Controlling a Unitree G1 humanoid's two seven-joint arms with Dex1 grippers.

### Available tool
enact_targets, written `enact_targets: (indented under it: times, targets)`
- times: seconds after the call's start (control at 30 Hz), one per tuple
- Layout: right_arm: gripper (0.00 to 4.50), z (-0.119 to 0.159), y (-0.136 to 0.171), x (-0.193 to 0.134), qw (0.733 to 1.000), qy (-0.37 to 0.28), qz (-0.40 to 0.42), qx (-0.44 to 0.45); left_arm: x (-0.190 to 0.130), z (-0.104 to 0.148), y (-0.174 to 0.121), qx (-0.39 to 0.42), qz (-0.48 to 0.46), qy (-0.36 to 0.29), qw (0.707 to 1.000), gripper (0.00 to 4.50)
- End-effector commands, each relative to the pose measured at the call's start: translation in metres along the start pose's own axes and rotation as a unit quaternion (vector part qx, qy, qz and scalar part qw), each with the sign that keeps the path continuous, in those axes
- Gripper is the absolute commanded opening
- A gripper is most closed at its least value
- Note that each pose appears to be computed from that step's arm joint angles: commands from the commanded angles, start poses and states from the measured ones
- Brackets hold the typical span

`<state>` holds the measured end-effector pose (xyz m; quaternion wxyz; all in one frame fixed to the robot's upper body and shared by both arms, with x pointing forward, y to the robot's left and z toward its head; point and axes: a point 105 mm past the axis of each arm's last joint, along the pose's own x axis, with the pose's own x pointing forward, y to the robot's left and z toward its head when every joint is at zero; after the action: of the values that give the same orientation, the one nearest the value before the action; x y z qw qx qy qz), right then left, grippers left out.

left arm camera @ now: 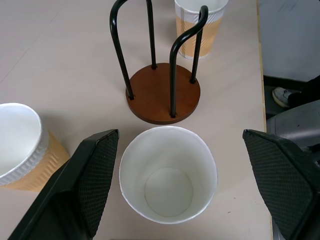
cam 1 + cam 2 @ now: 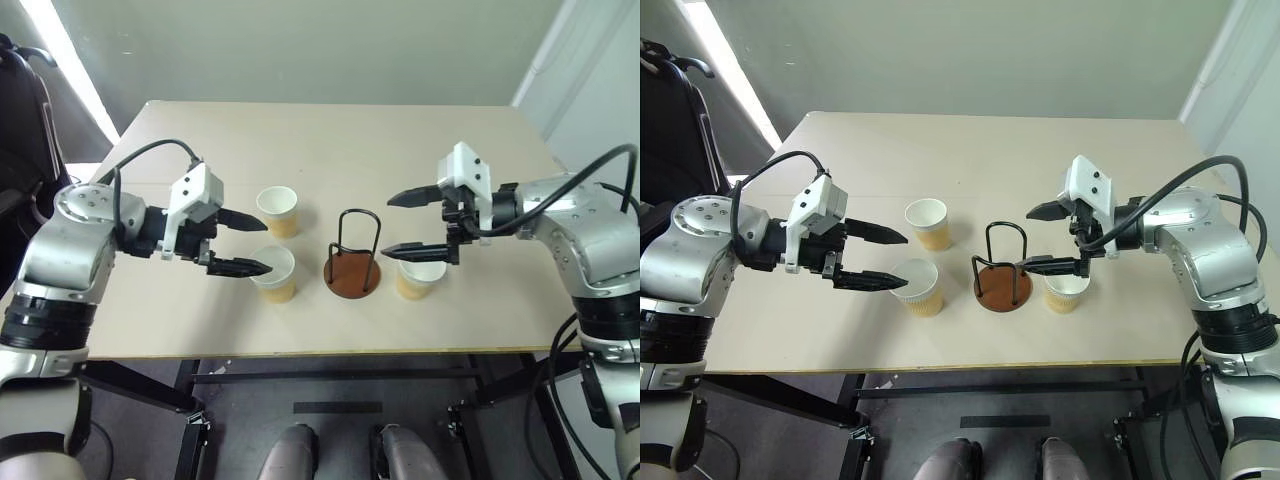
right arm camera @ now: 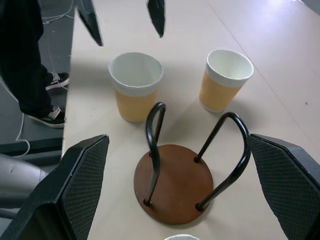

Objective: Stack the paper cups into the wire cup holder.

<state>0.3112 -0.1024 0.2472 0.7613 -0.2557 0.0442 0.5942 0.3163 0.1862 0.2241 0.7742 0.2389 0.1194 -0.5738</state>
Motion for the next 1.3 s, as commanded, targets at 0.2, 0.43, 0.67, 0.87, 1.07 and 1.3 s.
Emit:
enact_targets:
  times: [0.2,0.43,0.67,0.87,1.07,1.3]
  targets:
    - [4.49,-0.015,0.014,-0.032,0.994,0.09,0.007,-0.059,-0.005,0.025,0.012,0.013,0.029,-0.053,0.998,4.27]
    - [4.49,-0.047,0.022,-0.03,0.981,0.164,0.026,-0.101,-0.002,0.041,0.016,0.004,0.03,-0.101,0.994,4.27]
    - [4.49,-0.052,0.022,-0.022,0.98,0.166,0.03,-0.109,-0.007,0.036,0.026,0.009,0.065,-0.093,0.994,4.27]
    - [4.49,-0.059,0.025,-0.024,0.977,0.179,0.046,-0.109,-0.007,0.038,0.031,0.019,0.081,-0.097,0.992,4.27]
    - [4.49,-0.076,0.029,-0.018,0.971,0.201,0.06,-0.111,-0.005,0.036,0.027,0.021,0.064,-0.095,0.993,4.27]
    - [4.49,-0.095,0.027,-0.008,0.964,0.227,0.072,-0.12,-0.003,0.033,0.015,0.031,0.03,-0.085,0.995,4.27]
